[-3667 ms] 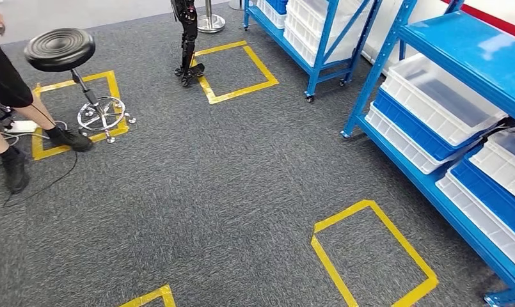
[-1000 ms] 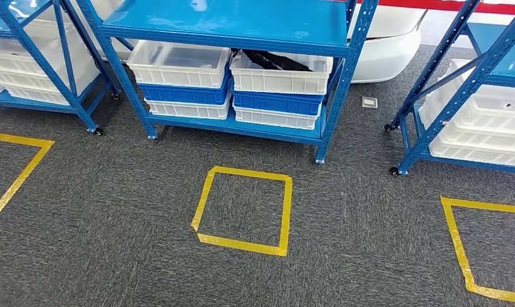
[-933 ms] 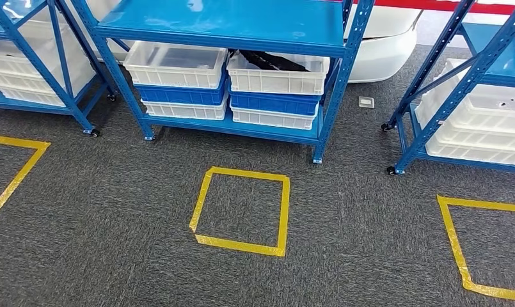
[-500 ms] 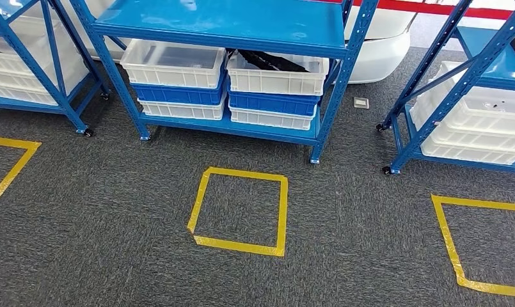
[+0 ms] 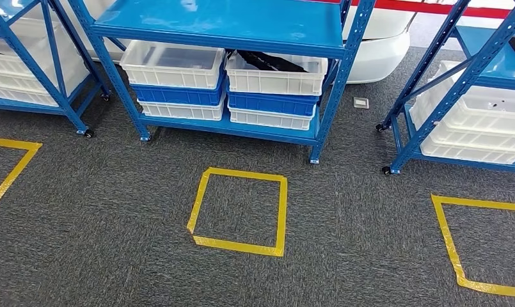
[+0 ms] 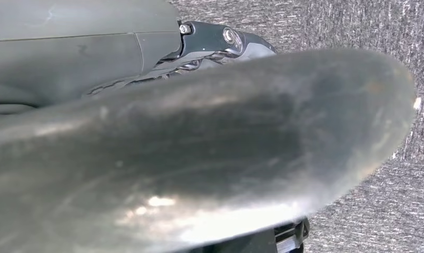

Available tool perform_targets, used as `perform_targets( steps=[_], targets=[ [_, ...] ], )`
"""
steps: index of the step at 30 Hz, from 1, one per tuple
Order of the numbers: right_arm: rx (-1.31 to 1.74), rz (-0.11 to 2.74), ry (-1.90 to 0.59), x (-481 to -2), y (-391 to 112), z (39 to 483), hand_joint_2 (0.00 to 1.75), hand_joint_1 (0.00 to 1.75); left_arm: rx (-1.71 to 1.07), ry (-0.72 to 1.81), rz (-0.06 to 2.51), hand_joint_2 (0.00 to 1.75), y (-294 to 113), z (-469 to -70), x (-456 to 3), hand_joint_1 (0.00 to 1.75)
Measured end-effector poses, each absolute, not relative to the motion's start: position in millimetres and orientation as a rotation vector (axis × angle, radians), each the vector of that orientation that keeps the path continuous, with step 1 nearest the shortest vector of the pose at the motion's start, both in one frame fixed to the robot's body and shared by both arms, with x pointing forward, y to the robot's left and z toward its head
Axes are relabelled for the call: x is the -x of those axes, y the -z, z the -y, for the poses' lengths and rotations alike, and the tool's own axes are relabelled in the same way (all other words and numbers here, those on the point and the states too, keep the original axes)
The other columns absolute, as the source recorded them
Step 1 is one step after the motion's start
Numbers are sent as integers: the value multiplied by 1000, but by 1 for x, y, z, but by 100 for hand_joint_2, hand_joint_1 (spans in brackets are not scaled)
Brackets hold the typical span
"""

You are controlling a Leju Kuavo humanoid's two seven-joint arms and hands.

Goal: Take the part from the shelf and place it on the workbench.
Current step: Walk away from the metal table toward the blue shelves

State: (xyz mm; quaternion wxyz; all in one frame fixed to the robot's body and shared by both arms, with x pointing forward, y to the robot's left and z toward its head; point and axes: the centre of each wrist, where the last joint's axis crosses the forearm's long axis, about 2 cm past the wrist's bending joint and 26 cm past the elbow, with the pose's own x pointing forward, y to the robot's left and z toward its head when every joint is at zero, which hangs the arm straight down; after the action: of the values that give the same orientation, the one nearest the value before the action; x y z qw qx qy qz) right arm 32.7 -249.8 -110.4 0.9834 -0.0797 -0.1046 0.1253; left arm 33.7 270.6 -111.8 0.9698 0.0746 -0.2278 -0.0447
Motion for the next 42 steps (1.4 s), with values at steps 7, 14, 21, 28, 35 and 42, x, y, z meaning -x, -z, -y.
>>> perform_targets(
  steps=[7,14,21,28,35,42],
  targets=[
    [159,210,-254,-33,110,249,0,0,-148,90,465,0,112,-271,-34,0],
    [161,209,-258,-33,110,250,0,0,-147,90,467,0,112,-270,-35,0],
    [162,211,-262,-34,110,250,0,0,-149,90,468,0,112,-269,-35,0],
    [162,208,-264,-32,111,250,0,0,-150,86,468,0,112,-269,-34,0],
    [161,208,-264,-32,110,250,0,0,-150,85,465,0,112,-269,-33,0],
    [161,209,-264,-33,110,249,0,0,-153,79,465,0,112,-269,-33,0]
  ],
)
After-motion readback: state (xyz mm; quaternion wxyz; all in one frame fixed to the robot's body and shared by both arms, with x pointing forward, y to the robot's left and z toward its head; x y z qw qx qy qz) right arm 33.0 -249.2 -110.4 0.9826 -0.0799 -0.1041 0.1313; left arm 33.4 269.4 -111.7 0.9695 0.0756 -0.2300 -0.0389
